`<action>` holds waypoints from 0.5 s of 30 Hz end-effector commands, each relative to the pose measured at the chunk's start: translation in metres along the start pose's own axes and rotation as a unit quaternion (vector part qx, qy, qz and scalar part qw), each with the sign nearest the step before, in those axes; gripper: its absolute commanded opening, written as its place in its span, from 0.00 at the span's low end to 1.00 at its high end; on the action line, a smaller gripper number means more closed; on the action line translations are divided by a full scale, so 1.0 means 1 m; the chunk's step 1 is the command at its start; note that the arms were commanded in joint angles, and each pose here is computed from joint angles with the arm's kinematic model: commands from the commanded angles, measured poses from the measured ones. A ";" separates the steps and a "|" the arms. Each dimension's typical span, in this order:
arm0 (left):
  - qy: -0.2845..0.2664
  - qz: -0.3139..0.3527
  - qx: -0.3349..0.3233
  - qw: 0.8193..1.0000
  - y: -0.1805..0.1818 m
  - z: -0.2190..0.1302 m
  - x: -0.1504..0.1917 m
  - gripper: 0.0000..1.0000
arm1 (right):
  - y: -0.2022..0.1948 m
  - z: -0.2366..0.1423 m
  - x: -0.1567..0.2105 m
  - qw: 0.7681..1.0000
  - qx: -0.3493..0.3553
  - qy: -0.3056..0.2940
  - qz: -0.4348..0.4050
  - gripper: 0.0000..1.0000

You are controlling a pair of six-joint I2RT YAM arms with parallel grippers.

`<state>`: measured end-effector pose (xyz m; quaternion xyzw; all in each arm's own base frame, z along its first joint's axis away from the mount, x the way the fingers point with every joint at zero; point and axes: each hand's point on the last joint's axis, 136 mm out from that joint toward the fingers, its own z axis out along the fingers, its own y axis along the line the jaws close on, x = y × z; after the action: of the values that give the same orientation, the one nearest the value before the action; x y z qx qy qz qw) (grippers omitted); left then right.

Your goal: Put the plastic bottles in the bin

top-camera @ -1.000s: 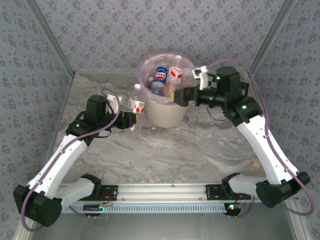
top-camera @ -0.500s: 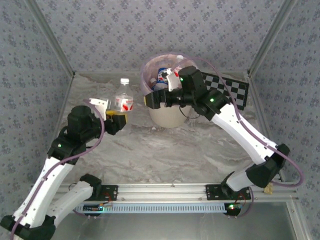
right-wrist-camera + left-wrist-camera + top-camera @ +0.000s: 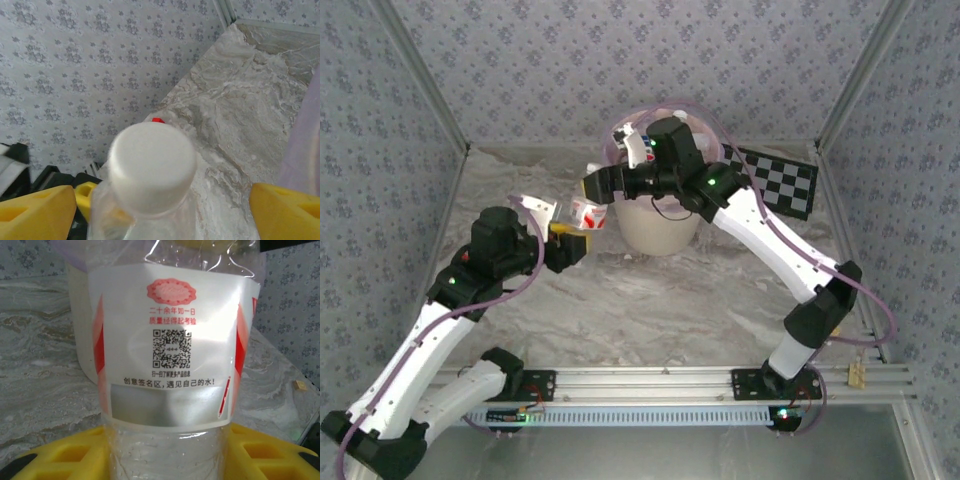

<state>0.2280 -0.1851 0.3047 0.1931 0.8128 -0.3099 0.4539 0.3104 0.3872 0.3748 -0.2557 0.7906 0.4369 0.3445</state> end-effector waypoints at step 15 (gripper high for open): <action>-0.093 0.062 0.019 0.994 -0.023 -0.015 -0.075 0.83 | 0.028 -0.032 -0.059 0.996 -0.045 -0.066 -0.027 0.41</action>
<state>0.2434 -0.1916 0.3371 0.2053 0.7931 -0.3045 0.4860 0.3165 0.3832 0.4190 -0.2574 0.7614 0.4643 0.3721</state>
